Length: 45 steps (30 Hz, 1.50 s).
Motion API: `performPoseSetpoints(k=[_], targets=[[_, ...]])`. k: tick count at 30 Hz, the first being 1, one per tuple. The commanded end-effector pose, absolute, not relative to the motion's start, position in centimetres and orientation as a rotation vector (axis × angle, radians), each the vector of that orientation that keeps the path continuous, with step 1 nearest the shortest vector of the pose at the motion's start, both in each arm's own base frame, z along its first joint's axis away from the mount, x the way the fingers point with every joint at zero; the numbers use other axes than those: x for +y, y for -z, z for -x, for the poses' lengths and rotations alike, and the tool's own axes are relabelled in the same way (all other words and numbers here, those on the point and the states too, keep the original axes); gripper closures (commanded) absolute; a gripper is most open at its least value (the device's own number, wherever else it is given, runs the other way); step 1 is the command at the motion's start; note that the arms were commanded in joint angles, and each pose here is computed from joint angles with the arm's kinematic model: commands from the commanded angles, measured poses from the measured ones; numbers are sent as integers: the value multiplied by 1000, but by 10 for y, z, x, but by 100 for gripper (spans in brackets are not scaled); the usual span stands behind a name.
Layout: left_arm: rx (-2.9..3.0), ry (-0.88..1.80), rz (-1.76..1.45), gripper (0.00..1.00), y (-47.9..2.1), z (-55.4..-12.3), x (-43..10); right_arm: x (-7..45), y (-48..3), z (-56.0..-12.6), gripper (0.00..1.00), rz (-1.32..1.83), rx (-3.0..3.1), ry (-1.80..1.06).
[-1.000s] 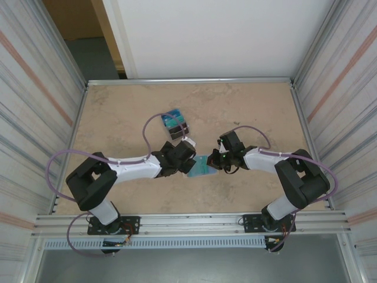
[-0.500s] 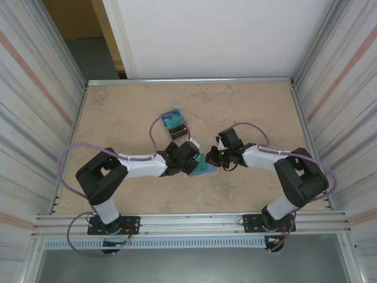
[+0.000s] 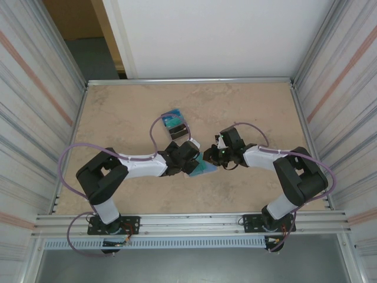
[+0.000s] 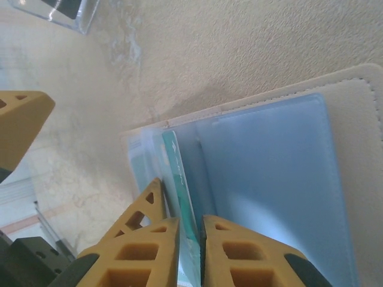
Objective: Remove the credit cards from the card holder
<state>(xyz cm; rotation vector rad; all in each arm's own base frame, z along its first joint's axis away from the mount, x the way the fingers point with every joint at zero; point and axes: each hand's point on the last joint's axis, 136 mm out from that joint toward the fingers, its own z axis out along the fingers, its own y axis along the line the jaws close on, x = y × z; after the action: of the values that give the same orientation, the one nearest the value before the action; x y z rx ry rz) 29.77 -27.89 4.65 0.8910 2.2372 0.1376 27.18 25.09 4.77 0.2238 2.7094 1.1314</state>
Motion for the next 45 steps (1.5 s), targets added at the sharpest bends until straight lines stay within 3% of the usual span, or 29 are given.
performPoseSetpoints(k=[1, 9, 14, 32, 45], targets=[[2256, -148, -930, 1, -36, -293, -281, 258, -47, -271, 83, -243, 2696, -1236], [2266, -149, -925, 1, -34, -292, -279, 267, -40, -273, 83, -248, 2693, -1317], [2267, -150, -924, 1, -35, -292, -279, 268, -37, -275, 89, -259, 2692, -1328], [2271, -164, -904, 1, -38, -293, -269, 231, -43, -274, 96, -269, 2721, -1083], [2174, -30, -806, 1, -106, -299, -279, 194, -83, -273, 100, -199, 2630, -810]])
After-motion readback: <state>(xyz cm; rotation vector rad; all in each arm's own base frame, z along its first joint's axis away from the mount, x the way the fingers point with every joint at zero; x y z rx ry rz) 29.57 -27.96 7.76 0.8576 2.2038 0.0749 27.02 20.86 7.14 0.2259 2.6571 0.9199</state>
